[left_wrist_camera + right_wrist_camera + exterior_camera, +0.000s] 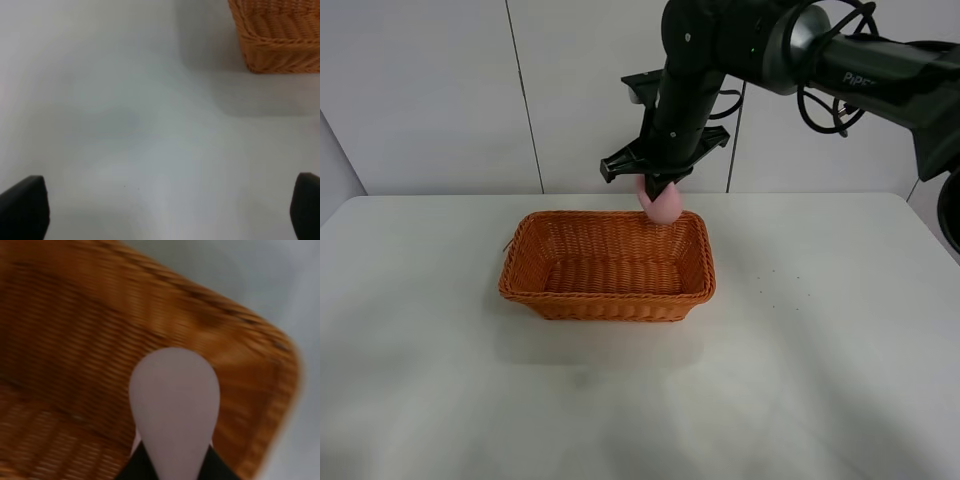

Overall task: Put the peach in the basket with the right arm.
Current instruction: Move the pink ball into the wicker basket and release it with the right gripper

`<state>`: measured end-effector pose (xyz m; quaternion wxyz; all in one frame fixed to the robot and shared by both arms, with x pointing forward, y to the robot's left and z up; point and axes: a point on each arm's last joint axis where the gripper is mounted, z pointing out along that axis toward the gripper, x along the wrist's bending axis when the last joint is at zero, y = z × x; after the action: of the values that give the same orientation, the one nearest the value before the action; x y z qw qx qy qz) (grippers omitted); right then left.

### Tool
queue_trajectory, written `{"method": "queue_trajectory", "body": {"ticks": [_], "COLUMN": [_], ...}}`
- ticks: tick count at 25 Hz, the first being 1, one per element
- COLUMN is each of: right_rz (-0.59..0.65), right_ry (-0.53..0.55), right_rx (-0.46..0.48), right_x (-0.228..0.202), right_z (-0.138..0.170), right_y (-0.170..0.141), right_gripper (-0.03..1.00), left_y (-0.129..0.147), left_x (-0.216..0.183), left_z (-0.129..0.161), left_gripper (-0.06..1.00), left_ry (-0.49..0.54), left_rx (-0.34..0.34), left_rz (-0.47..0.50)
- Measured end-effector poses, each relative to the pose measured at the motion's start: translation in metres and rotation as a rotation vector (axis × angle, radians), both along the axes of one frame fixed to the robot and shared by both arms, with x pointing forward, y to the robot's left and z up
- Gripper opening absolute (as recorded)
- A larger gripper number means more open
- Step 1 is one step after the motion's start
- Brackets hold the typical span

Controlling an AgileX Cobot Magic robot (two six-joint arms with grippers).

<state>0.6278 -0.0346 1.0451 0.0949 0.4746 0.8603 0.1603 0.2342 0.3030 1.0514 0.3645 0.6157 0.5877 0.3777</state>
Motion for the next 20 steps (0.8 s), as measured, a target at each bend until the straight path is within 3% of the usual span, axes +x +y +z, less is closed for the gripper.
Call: {"method": "queue_trajectory", "body": {"ticks": [4,15,17,20], "right_rz": [0.041,0.038,0.029,0.002], "right_ry": [-0.009,0.103,0.117,0.13], "right_rx": [0.01,-0.026,-0.029,-0.028], "right_x": [-0.004,0.012,0.012,0.012], "right_z": [-0.015,-0.11,-0.117,-0.119], "right_y": [0.022,0.04,0.04,0.04], "right_gripper": [0.0,0.02,0.1,0.38], "left_y": [0.0,0.0,0.0,0.0], "left_x": [0.0,0.0,0.0,0.0], "left_z": [0.0,0.0,0.0,0.0], "left_gripper": [0.99,0.99,0.99,0.99], "left_ry": [0.0,0.0,0.0,0.0], "left_rx": [0.0,0.0,0.0,0.0], "left_rz": [0.0,0.0,0.0,0.0]}}
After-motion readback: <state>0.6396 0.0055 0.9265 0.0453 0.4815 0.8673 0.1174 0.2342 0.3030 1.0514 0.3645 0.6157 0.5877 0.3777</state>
